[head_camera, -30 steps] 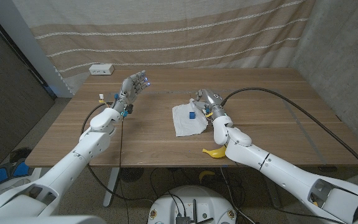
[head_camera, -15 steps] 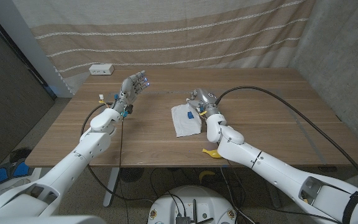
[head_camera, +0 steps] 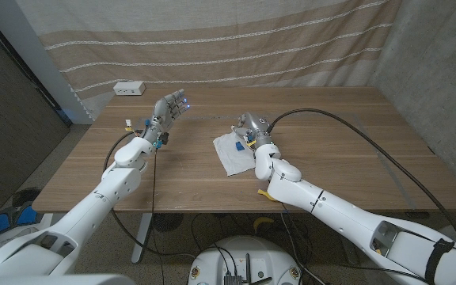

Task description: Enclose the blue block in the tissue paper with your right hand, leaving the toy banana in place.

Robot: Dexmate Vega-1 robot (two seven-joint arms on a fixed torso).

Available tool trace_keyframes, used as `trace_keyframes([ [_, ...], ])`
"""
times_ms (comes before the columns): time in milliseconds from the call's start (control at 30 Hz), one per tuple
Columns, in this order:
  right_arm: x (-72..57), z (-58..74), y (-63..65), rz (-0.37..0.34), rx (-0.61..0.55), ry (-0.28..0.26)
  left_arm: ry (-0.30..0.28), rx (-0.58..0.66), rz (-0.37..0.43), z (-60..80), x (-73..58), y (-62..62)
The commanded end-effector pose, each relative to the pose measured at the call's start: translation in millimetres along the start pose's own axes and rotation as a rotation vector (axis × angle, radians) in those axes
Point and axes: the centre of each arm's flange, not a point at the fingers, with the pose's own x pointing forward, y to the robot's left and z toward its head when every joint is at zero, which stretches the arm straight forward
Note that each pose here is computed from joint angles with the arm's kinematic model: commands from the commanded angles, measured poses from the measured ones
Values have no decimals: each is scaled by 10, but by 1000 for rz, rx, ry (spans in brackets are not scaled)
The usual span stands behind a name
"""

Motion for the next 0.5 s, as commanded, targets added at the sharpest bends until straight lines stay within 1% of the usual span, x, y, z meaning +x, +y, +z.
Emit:
trace_keyframes([
  [33,4,77,113,42,-47,93,-3,-2,2,-7,40,32],
  [233,-2,115,186,74,-56,117,2,-3,7,-23,39,43],
  [333,-4,131,209,94,-57,118,2,-1,7,-26,38,47],
  [500,-13,165,251,123,-56,105,3,-8,17,-27,38,52],
])
